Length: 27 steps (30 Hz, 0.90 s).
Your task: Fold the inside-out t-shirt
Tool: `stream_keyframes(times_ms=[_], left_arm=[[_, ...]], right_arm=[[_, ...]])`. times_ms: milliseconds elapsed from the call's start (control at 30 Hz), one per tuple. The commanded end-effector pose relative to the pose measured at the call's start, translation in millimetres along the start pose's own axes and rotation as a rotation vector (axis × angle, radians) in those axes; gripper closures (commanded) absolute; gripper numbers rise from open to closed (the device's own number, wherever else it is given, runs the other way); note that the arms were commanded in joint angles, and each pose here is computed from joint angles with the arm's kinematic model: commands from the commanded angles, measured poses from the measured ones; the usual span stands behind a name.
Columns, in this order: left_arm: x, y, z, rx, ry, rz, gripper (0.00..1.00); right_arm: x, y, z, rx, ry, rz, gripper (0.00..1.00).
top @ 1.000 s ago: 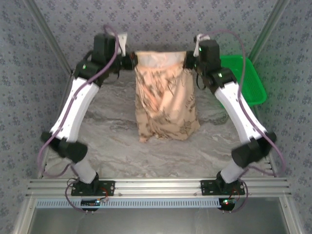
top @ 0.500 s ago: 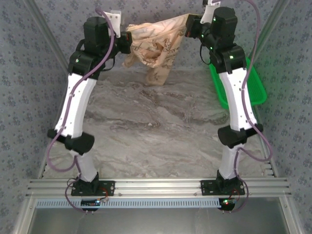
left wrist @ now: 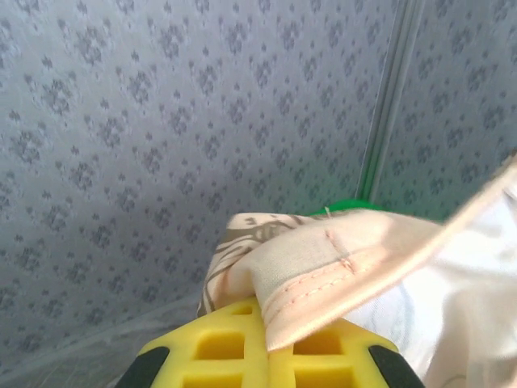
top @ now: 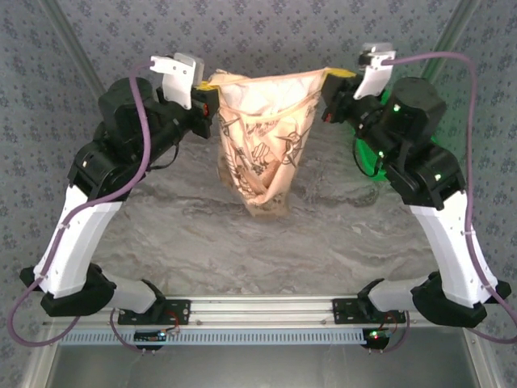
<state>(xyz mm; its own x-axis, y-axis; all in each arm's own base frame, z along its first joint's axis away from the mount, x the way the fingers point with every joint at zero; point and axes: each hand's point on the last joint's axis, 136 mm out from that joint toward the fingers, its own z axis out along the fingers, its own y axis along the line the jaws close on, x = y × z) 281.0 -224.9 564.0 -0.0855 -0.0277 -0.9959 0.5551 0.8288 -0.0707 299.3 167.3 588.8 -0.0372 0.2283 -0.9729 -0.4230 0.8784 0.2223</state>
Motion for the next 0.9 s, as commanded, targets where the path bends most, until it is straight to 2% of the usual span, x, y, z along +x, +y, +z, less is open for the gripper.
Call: stream_keyframes(times_ms=[0,133,267,333,500,667,800,867], left_arm=[[-18,-3,14,0.004,-0.069,-0.001,1.0],[2,25,51,-0.128,0.009,0.053,1.0],[26,60,94,-0.173,0.084,0.007,1.0],[47,79,113,-0.207,0.156,-0.007,1.0],[47,102,139,-0.24,0.167,0.005,1.0],[19,97,130,-0.213,0.104,-0.003,1.0],[-5,93,114,-0.199,0.034,0.026,1.0],[-8,90,106,-0.194,0.033,0.037,1.0]], right_arm=[[-6,-19,19,0.085,-0.014,-0.041,1.0],[9,-47,58,0.121,0.026,-0.017,1.0],[38,-85,103,0.157,0.096,0.052,1.0],[53,-98,127,0.165,0.137,0.076,1.0],[59,-106,164,0.119,0.152,0.098,1.0],[29,-99,160,0.08,0.116,0.087,1.0],[-1,-88,139,0.063,0.045,0.05,1.0],[-4,-81,128,0.06,0.047,0.033,1.0]])
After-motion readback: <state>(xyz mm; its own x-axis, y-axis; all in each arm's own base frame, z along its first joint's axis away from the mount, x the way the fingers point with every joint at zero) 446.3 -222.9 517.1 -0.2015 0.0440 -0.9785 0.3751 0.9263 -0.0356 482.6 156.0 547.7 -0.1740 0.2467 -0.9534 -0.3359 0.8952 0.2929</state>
